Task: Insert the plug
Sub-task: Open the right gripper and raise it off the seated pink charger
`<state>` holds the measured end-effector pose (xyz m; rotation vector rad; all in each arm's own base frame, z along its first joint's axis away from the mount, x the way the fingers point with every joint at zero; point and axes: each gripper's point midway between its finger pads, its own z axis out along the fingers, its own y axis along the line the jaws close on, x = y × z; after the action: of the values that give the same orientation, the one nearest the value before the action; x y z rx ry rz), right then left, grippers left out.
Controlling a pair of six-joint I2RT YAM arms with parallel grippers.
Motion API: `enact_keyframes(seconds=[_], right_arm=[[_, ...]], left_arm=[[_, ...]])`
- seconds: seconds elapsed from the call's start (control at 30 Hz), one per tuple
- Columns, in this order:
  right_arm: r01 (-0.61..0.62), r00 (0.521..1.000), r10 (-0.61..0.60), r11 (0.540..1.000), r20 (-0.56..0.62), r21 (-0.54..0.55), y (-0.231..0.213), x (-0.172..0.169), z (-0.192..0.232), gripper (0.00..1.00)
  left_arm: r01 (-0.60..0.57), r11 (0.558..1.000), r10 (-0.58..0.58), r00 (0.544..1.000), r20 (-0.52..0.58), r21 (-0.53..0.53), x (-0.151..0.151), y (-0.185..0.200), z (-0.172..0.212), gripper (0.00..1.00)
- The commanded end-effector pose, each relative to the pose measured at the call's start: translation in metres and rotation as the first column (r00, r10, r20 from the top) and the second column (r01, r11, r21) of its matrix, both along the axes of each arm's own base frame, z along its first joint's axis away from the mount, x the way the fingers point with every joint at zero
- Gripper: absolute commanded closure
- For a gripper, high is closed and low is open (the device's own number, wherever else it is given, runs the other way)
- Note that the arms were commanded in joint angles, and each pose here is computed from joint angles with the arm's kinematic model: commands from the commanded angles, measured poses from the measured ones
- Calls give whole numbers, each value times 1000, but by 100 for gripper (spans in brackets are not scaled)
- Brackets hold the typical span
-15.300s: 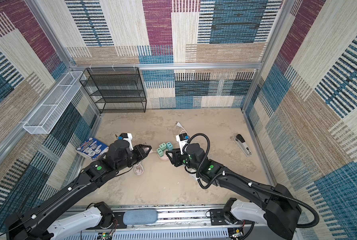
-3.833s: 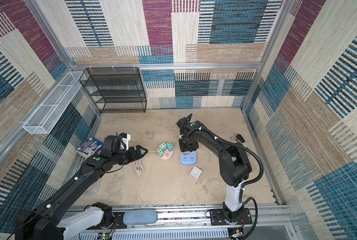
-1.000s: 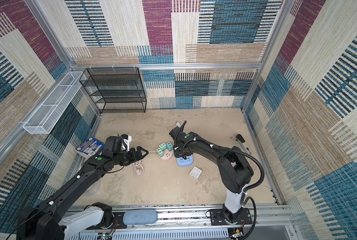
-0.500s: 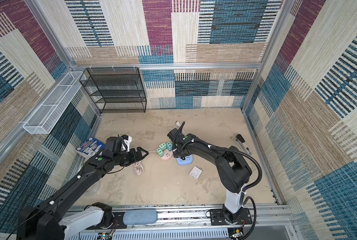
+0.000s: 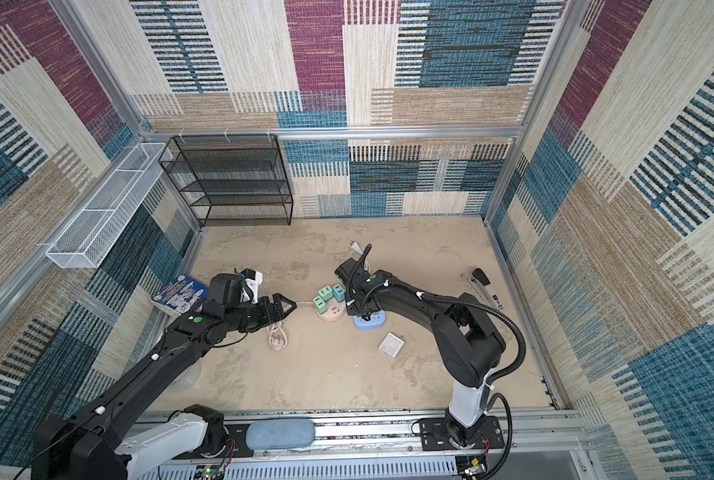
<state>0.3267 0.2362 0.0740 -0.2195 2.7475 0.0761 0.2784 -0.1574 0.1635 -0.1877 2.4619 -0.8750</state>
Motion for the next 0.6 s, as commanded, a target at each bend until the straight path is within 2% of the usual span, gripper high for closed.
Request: enact_keyframes(seconds=[0.0,0.1,0.33,0.4,0.47,0.57], right_arm=[[27,998,-27,1000,-48,-14,-11,-16,6,43],[33,999,-33,999,-17,20,-9,-14,20,34],[47,997,-51,996,56,79,-16,-20,48,27],[58,993,-69,992,95,110,-23,-24,56,2],[67,991,-82,987,105,144,-28,-32,60,0],[89,992,-97,990,77,108,-42,-46,56,0]], left_arm=[[-9,1000,9,1000,14,-1,0,2,6,8],[-14,1000,14,1000,19,-2,-1,3,9,8],[-13,1000,13,1000,24,-11,-3,2,11,5],[-9,1000,9,1000,28,-19,-3,1,12,5],[-4,1000,5,999,32,-26,-3,0,13,5],[2,999,-1,999,36,-40,-3,-2,12,5]])
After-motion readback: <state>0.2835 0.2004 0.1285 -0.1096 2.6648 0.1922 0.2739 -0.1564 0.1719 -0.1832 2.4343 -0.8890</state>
